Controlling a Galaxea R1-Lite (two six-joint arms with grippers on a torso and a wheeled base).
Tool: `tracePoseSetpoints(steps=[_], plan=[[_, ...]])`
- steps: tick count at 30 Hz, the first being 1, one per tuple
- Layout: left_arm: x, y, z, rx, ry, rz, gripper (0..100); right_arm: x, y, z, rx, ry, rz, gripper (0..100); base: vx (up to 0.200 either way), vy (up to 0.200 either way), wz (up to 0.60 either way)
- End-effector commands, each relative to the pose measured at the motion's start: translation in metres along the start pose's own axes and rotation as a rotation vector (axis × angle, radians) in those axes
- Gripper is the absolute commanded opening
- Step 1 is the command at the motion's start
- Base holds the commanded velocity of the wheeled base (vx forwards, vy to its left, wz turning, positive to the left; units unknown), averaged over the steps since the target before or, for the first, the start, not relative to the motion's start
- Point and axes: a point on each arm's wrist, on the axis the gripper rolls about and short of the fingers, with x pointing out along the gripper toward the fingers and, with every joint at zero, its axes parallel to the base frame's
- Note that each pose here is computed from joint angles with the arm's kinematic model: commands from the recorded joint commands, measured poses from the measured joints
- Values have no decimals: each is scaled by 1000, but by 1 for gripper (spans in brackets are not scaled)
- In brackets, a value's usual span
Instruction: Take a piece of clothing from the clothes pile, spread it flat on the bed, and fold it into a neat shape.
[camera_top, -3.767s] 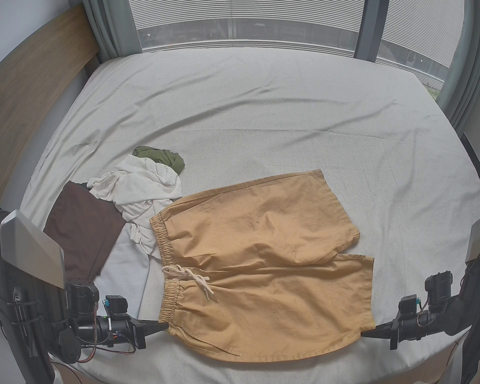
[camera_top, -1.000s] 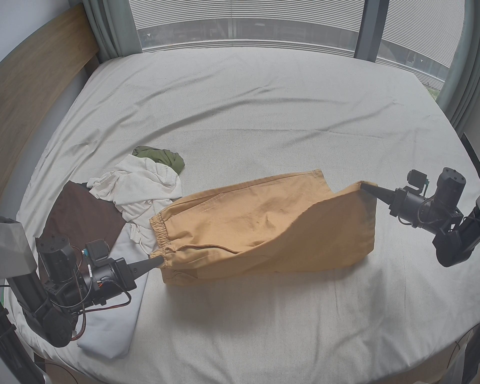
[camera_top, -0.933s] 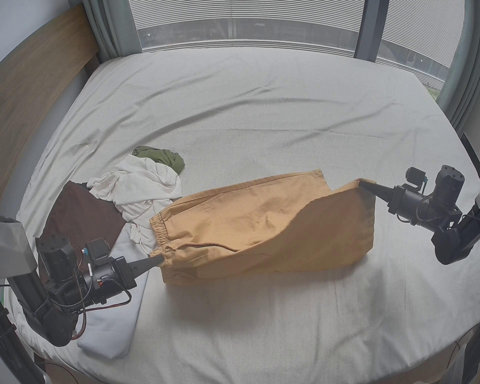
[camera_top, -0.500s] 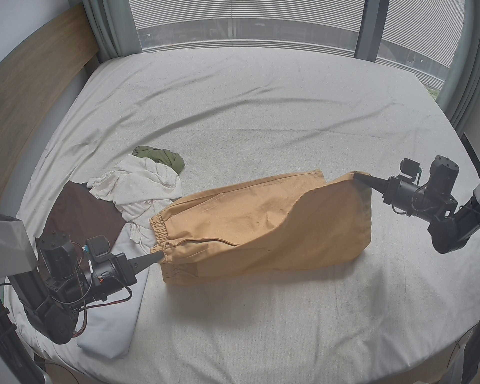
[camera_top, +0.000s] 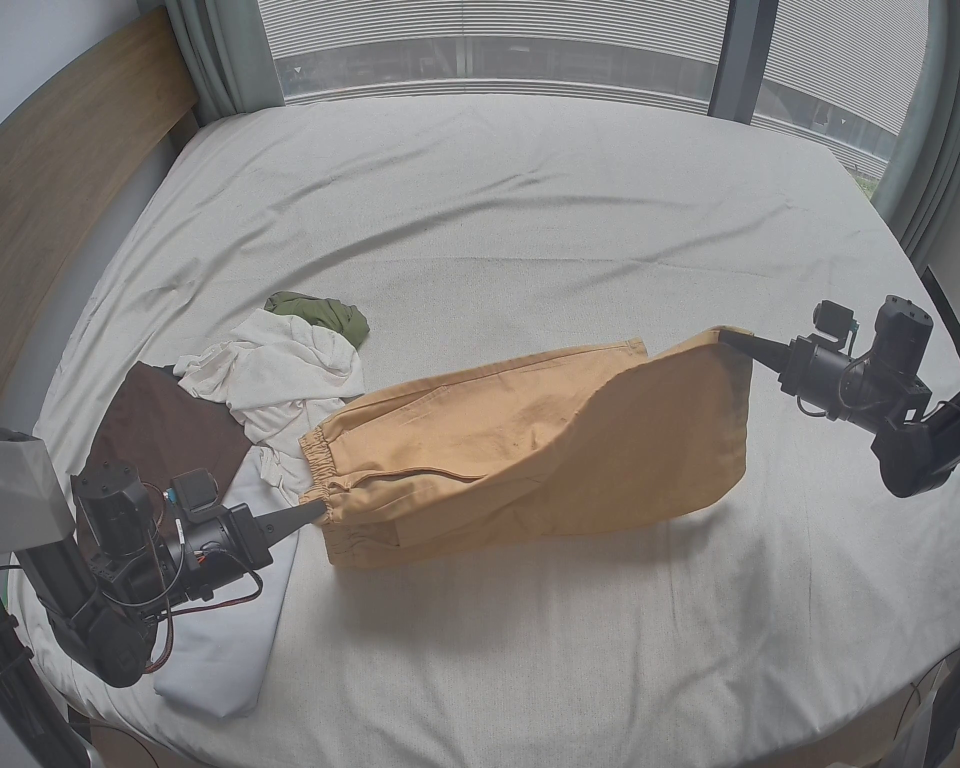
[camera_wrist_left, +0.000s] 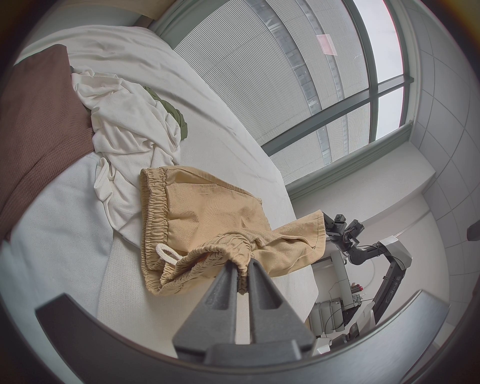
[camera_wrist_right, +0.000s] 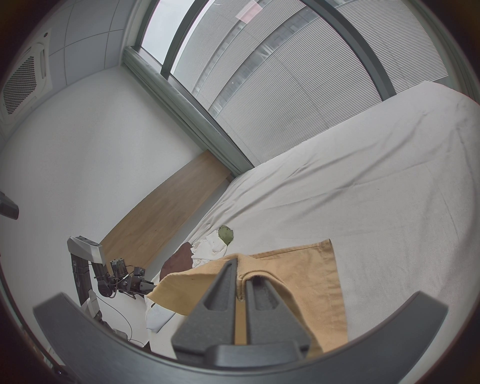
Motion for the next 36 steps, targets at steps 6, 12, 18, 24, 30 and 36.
tracePoseSetpoints(steps=[6,12,18,24,30,36], plan=[[0,-1,3,8,-12,-6,0,4,9,7,-22,-7,24,0,0,0,0],[1,-1,5,13,-18,-9,0,11,12,16,-41,-19,42,0,0,0,0],[1,-1,7,16,-27,-8,0,17,12,21,-33,-10,47,0,0,0,0],[2,-1,9,19,-33,-10,0,21,0,12,-29,23,25,0,0,0,0],[8,0,16,-9,-87,11,0,30,-12,6,-31,33,21,0,0,0,0],[11,2,18,-9,-97,20,0,47,-20,9,-33,30,20,0,0,0,0]])
